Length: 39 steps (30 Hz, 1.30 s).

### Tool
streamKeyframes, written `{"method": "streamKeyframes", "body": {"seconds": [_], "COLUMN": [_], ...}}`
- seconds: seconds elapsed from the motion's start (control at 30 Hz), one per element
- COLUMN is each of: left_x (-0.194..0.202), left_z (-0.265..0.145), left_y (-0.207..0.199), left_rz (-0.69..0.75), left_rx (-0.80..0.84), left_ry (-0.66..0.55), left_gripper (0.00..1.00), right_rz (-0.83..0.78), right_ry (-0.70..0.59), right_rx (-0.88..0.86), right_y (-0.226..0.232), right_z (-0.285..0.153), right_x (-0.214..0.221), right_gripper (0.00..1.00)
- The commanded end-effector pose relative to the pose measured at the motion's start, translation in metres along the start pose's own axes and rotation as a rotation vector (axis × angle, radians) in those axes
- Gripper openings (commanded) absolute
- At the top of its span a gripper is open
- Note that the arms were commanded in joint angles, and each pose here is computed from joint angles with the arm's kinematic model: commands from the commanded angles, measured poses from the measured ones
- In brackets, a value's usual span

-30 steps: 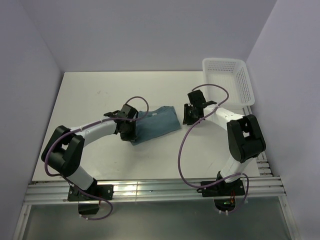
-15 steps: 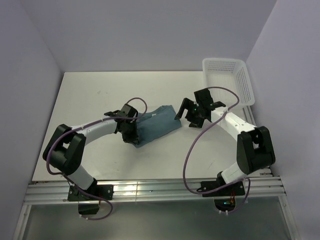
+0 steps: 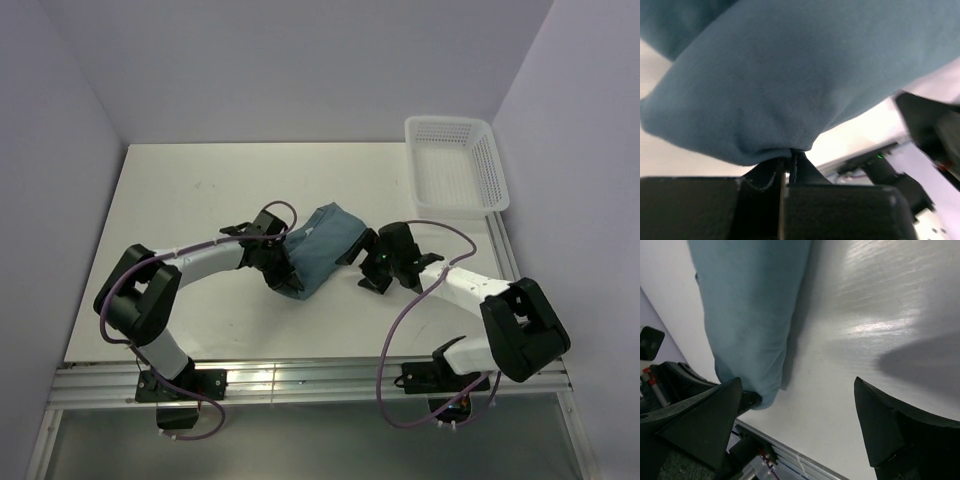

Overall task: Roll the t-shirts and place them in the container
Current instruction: Roll the tshirt

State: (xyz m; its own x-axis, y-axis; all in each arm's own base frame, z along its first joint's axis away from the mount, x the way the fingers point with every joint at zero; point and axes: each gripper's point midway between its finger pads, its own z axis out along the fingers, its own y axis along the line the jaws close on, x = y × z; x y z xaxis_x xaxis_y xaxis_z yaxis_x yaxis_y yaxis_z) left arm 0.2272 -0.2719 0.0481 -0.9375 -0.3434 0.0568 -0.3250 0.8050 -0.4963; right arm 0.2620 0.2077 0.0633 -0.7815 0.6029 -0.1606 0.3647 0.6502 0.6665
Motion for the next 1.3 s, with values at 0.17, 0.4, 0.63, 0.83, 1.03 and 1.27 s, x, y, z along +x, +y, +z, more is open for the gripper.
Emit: {"method": "streamKeyframes", "body": {"seconds": [0.17, 0.4, 0.63, 0.83, 1.03, 1.27], "left_x": [0.027, 0.037, 0.044, 0.052, 0.06, 0.052], "left_z": [-0.007, -0.009, -0.015, -0.02, -0.017, -0.055], "left_y": [-0.041, -0.038, -0.045, -0.046, -0.035, -0.039], "left_rz": [-0.067, -0.078, -0.083, -0.101, -0.122, 0.0], "left_rx": [0.157, 0.174, 0.239, 0.295, 0.277, 0.257], "left_ry": [0.095, 0.121, 0.154, 0.183, 0.22, 0.104], "left_gripper": [0.0, 0.0, 0.0, 0.0, 0.01, 0.56], "right_rz": [0.061, 0.016, 0.009, -0.026, -0.091, -0.209], "right_ry": [-0.085, -0.024, 0.007, -0.006, 0.001, -0.007], "right_rx": [-0.177, -0.246, -0.232, -0.184, -0.097, 0.071], "right_y": [0.024, 0.039, 0.039, 0.038, 0.038, 0.027], "right_z": [0.027, 0.047, 0.058, 0.06, 0.064, 0.056], "right_x": [-0.016, -0.011, -0.009, -0.015, -0.022, -0.034], "right_gripper": [1.0, 0.99, 0.8, 0.65, 0.37, 0.17]}}
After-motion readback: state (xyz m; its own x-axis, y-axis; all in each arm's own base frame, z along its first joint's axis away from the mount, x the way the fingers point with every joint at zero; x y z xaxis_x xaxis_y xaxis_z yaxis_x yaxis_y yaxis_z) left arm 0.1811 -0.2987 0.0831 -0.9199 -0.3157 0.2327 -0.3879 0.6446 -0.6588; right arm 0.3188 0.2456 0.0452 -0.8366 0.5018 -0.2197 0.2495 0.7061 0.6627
